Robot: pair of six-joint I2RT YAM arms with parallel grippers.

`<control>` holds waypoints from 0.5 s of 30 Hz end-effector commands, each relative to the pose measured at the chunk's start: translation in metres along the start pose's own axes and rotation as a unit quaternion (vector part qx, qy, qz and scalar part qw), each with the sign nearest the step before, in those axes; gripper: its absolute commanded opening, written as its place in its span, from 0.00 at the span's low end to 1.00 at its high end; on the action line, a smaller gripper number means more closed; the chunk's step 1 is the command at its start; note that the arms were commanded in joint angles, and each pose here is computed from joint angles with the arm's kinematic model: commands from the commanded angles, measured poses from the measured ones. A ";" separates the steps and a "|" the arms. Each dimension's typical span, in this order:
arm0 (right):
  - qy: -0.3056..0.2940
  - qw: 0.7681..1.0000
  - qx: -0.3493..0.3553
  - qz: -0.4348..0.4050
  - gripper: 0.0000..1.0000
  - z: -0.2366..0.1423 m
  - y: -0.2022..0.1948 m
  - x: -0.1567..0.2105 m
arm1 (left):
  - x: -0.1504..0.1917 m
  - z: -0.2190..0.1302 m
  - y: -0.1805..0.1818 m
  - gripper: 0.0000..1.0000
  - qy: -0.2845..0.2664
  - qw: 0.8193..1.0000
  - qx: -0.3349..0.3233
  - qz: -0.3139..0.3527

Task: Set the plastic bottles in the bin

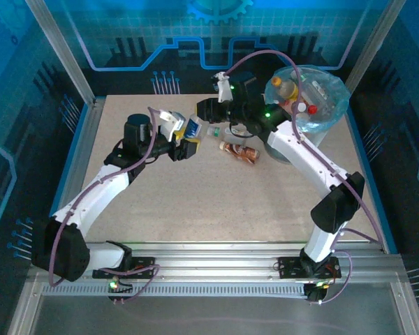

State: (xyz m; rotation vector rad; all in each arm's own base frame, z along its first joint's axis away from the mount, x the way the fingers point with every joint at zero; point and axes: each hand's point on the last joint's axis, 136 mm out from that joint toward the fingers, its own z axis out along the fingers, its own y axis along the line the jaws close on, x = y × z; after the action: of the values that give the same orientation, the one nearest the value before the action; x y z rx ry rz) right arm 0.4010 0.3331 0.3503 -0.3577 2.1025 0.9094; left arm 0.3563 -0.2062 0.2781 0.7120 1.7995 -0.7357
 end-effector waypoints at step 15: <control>-0.132 0.953 0.208 -0.175 0.00 -0.114 -0.028 -0.080 | -0.070 -0.035 -0.026 0.99 -0.120 0.993 0.010 0.009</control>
State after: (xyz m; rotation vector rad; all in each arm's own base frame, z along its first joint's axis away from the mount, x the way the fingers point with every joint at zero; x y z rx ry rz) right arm 0.3979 0.2722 0.4157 -0.3892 1.9124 0.5458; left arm 0.3482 -0.2056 0.3349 0.6336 1.6402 -0.7822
